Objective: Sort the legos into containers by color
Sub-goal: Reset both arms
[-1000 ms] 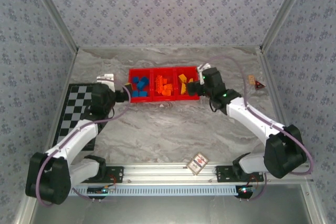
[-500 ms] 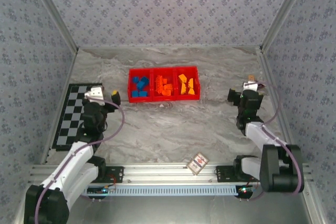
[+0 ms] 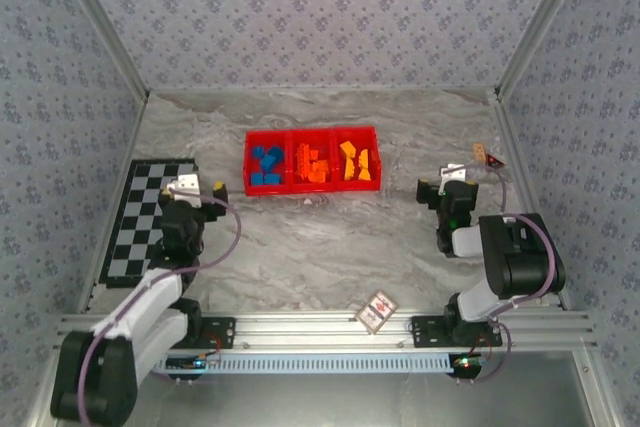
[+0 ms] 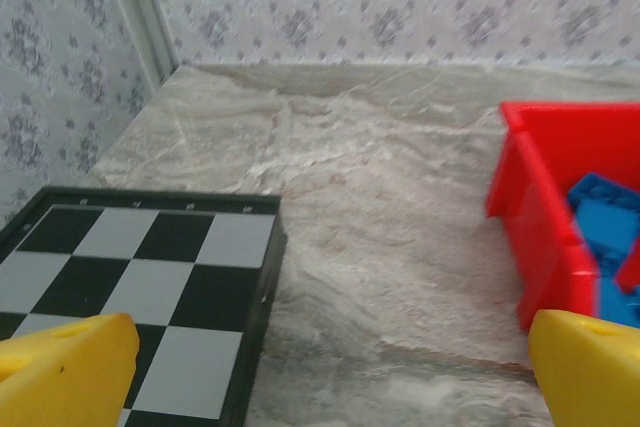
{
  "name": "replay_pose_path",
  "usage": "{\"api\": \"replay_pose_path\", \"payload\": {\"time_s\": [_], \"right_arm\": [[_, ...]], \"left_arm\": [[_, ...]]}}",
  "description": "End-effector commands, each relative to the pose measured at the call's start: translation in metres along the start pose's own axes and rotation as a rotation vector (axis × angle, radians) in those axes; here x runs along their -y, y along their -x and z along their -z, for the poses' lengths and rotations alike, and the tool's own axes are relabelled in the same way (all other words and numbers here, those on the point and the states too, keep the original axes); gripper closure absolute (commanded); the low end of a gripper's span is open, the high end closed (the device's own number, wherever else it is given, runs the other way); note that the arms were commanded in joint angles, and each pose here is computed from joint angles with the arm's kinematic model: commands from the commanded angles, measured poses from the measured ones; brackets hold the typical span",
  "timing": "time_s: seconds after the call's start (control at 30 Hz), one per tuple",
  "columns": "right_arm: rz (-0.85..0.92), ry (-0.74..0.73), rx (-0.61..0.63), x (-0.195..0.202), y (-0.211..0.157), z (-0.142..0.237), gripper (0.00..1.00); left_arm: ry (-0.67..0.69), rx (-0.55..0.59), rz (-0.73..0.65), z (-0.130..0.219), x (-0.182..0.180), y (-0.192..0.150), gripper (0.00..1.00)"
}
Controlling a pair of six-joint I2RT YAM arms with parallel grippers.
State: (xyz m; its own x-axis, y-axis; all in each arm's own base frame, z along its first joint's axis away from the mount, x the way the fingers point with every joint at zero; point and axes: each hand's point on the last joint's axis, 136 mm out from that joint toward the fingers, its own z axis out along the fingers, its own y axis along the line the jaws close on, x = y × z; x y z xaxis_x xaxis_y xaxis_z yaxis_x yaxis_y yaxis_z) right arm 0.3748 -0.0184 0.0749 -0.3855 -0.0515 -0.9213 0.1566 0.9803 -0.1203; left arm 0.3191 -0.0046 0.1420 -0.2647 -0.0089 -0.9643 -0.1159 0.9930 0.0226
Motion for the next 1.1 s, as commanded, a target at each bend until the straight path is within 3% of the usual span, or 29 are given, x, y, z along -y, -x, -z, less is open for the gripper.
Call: {"api": "replay_pose_path", "payload": {"time_s": [0.0,0.17,0.23,0.27,0.33,0.37,0.43,1.07], "right_arm": [[-0.008,-0.099,0.084,0.015,0.019,0.003,0.0],[0.005,-0.096,0.087,0.013,0.02,0.002,0.0],[0.002,-0.09,0.082,0.012,0.02,0.001,0.0],[-0.001,-0.082,0.077,0.011,0.02,0.0,0.0],[-0.002,-0.083,0.072,0.012,0.019,-0.001,0.0],[-0.002,-0.081,0.072,0.012,0.02,-0.001,0.0],[-0.004,-0.08,0.072,0.012,0.02,-0.001,0.0],[-0.053,-0.038,0.024,0.017,0.016,-0.009,0.0]], "left_arm": [[-0.022,0.022,-0.037,-0.024,0.004,0.005,0.0],[-0.06,-0.027,-0.096,-0.061,0.011,-0.009,0.0],[-0.063,-0.061,-0.051,-0.078,0.003,-0.028,0.0],[-0.076,-0.025,-0.022,-0.086,0.0,-0.025,0.02],[-0.093,-0.128,0.014,-0.087,-0.005,-0.032,0.02],[-0.101,-0.081,0.026,-0.091,-0.005,-0.028,0.03],[-0.13,-0.128,0.023,-0.088,-0.003,-0.032,0.02],[-0.06,-0.129,0.015,-0.092,-0.008,-0.031,0.0]]}}
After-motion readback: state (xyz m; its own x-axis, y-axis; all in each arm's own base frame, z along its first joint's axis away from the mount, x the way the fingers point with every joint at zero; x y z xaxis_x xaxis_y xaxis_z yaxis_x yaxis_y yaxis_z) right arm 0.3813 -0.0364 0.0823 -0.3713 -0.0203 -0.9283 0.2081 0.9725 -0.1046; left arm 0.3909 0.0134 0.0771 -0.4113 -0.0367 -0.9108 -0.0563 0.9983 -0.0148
